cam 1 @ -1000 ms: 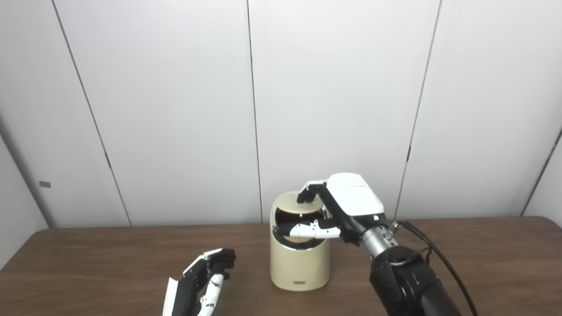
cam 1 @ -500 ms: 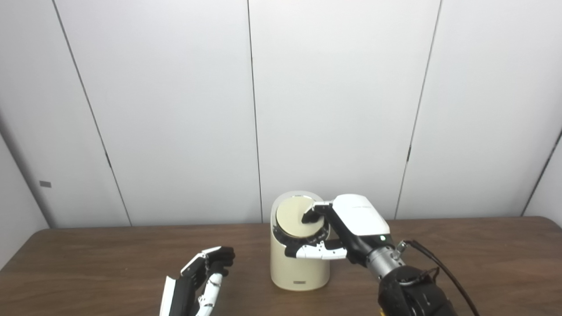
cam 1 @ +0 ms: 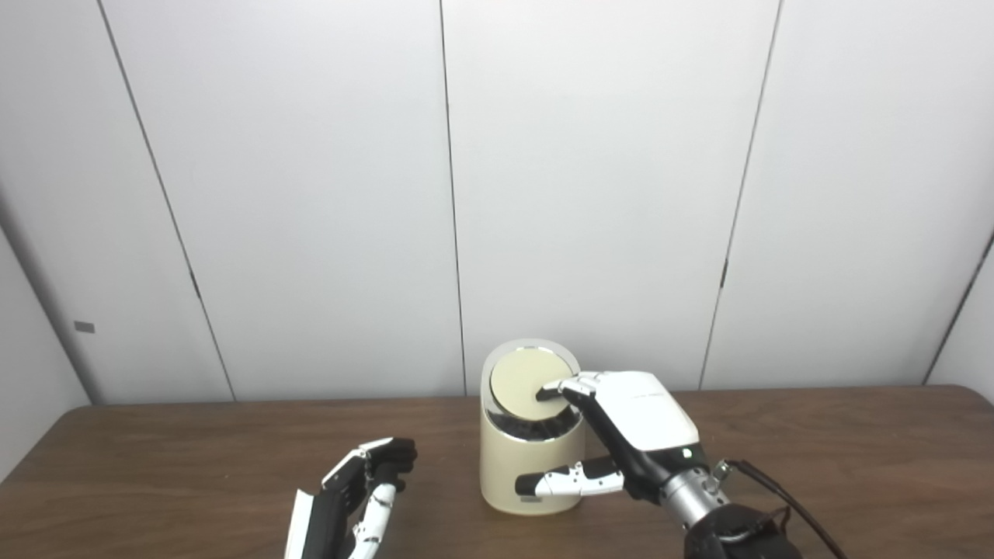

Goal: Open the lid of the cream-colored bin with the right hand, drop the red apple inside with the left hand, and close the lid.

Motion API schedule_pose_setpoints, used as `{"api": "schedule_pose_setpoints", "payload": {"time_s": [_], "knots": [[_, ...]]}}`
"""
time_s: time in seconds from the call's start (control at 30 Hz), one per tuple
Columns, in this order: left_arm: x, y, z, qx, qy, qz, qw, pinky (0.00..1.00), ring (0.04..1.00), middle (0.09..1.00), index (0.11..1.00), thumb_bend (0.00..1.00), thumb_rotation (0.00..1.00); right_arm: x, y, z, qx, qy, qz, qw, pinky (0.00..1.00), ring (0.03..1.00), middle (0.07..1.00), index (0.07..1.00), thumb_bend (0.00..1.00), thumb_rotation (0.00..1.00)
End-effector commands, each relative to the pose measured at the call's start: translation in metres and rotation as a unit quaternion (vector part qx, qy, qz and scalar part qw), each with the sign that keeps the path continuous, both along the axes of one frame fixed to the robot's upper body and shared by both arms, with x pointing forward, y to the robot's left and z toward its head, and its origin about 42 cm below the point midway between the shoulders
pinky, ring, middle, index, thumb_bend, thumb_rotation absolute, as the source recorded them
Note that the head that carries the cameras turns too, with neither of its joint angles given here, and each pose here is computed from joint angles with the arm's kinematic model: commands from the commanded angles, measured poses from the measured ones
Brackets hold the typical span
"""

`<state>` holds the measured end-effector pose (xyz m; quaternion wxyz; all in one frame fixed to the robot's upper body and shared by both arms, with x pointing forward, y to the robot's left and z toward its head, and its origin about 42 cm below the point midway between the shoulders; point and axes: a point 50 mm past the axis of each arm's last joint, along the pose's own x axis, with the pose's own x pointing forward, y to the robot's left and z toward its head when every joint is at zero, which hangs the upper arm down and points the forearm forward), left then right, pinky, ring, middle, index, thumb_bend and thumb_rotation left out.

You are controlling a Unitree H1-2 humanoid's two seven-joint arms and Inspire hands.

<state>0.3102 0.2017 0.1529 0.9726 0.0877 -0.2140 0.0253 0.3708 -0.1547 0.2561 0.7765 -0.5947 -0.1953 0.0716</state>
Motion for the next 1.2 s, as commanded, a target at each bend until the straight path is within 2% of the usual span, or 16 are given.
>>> {"api": "schedule_pose_setpoints", "payload": {"time_s": [0.0, 0.17, 0.3, 0.47, 0.6, 0.73, 1.03, 1.17], "knots": [[0.002, -0.004, 0.017, 0.000, -0.036, -0.003, 0.999, 0.60, 0.671, 0.680, 0.676, 0.28, 0.69, -0.001, -0.013, -0.022, -0.025, 0.055, -0.019, 0.998, 0.82, 0.816, 0.796, 0.775, 0.76, 0.83], [0.003, -0.005, 0.017, -0.002, -0.033, -0.003, 0.999, 0.61, 0.674, 0.680, 0.678, 0.28, 0.69, -0.004, -0.013, -0.031, -0.036, 0.054, -0.021, 0.998, 0.83, 0.816, 0.796, 0.776, 0.76, 0.78], [0.003, -0.006, 0.016, 0.000, -0.031, -0.002, 1.000, 0.61, 0.677, 0.683, 0.682, 0.28, 0.69, -0.008, -0.011, -0.042, -0.083, 0.046, -0.027, 0.995, 0.82, 0.821, 0.801, 0.780, 0.75, 0.78], [0.004, -0.006, 0.015, 0.000, -0.035, -0.003, 0.999, 0.61, 0.671, 0.680, 0.680, 0.26, 0.67, -0.015, -0.003, -0.063, -0.189, 0.047, -0.023, 0.980, 0.84, 0.829, 0.809, 0.782, 0.75, 0.78], [0.004, -0.007, 0.015, 0.001, -0.035, -0.001, 0.999, 0.61, 0.668, 0.679, 0.677, 0.26, 0.67, -0.019, 0.002, -0.075, -0.231, 0.056, -0.025, 0.971, 0.85, 0.826, 0.802, 0.775, 0.77, 0.76], [0.004, -0.007, 0.015, -0.002, -0.034, -0.002, 0.999, 0.61, 0.670, 0.680, 0.679, 0.27, 0.67, -0.022, 0.006, -0.083, -0.259, 0.058, -0.026, 0.964, 0.83, 0.814, 0.789, 0.768, 0.78, 0.78], [0.004, -0.005, 0.015, -0.002, -0.032, -0.003, 0.999, 0.61, 0.672, 0.680, 0.679, 0.27, 0.69, -0.024, 0.010, -0.085, -0.262, 0.057, -0.029, 0.963, 0.83, 0.806, 0.775, 0.766, 0.77, 0.81], [0.005, -0.004, 0.014, 0.002, -0.030, -0.002, 1.000, 0.60, 0.669, 0.679, 0.678, 0.27, 0.70, -0.025, 0.007, -0.073, -0.219, 0.044, -0.032, 0.974, 0.82, 0.799, 0.778, 0.760, 0.76, 0.76]]}}
